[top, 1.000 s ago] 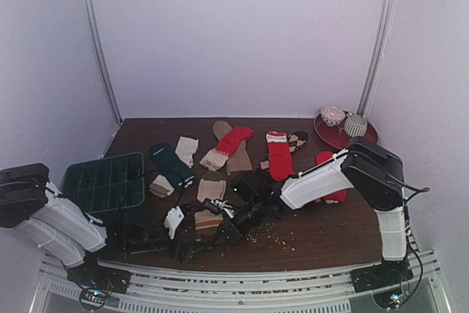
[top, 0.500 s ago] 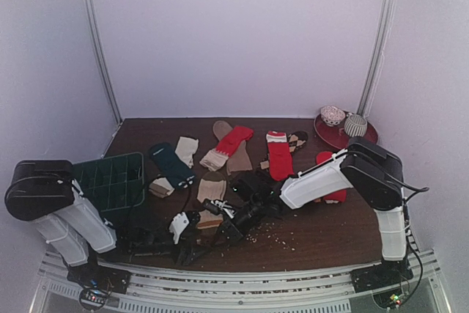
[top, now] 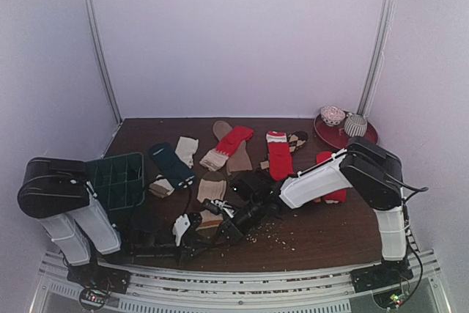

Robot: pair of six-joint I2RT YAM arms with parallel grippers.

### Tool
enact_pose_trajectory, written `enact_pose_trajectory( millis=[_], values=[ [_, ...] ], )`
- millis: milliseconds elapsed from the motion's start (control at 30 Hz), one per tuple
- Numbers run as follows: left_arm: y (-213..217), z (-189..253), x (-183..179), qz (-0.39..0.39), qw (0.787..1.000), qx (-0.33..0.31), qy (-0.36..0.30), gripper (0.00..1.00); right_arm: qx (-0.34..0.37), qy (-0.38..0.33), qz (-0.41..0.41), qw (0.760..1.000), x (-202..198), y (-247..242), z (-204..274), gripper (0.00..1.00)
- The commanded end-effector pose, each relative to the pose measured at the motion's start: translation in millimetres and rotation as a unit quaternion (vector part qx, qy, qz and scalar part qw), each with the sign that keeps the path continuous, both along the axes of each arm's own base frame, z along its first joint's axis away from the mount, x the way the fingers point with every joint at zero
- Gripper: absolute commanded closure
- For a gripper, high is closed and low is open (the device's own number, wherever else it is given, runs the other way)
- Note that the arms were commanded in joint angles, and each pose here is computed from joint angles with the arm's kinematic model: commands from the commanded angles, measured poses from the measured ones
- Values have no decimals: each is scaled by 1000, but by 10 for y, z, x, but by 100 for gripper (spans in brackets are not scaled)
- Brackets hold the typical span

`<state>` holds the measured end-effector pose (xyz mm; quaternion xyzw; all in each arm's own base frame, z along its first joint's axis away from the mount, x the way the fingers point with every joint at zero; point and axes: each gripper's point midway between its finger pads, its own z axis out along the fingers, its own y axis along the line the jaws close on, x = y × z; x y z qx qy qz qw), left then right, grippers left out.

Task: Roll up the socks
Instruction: Roll a pair of socks at the center of the board.

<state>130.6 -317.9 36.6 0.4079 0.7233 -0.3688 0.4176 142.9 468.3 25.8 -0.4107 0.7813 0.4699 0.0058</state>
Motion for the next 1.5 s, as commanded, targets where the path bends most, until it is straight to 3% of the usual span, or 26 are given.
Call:
enact_pose_trajectory(
  millis=[0, 33, 200, 400, 533, 667, 833, 1033, 1333, 1400, 1467],
  values=[
    [-12, 127, 13, 4, 999, -32, -8, 96, -115, 38, -5, 993, -199, -379, -615, 76],
    [-9, 125, 14, 5, 999, -32, -7, 100, -115, 36, -4, 993, -203, -378, -616, 75],
    [45, 54, 43, 28, 999, -23, 19, 100, -101, -6, -8, 995, -112, -365, -515, 63],
    [207, -331, 66, 82, 991, 46, 97, 100, 2, -144, -29, 989, 144, -293, 29, 49],
    [285, -529, 65, 109, 981, 84, 136, 100, 62, -277, -20, 959, 163, -374, 345, 44],
    [318, -611, 62, 123, 975, 100, 156, 100, 102, -350, 14, 931, 42, -398, 443, 36],
    [242, -588, 83, 123, 973, 102, 166, 100, 79, -449, 55, 889, -12, -348, 308, 29],
    [247, -607, 41, 112, 972, 114, 171, 100, 45, -514, 57, 854, 221, -337, 217, 28],
    [254, -656, -3, 100, 972, 120, 173, 100, 41, -523, 65, 849, 300, -209, 148, 29],
    [255, -673, -14, 97, 972, 122, 174, 100, 41, -515, 67, 853, 293, -184, 125, 34],
    [260, -678, -19, 96, 972, 124, 174, 100, 36, -498, 74, 863, 262, -177, 71, 52]
  ],
)
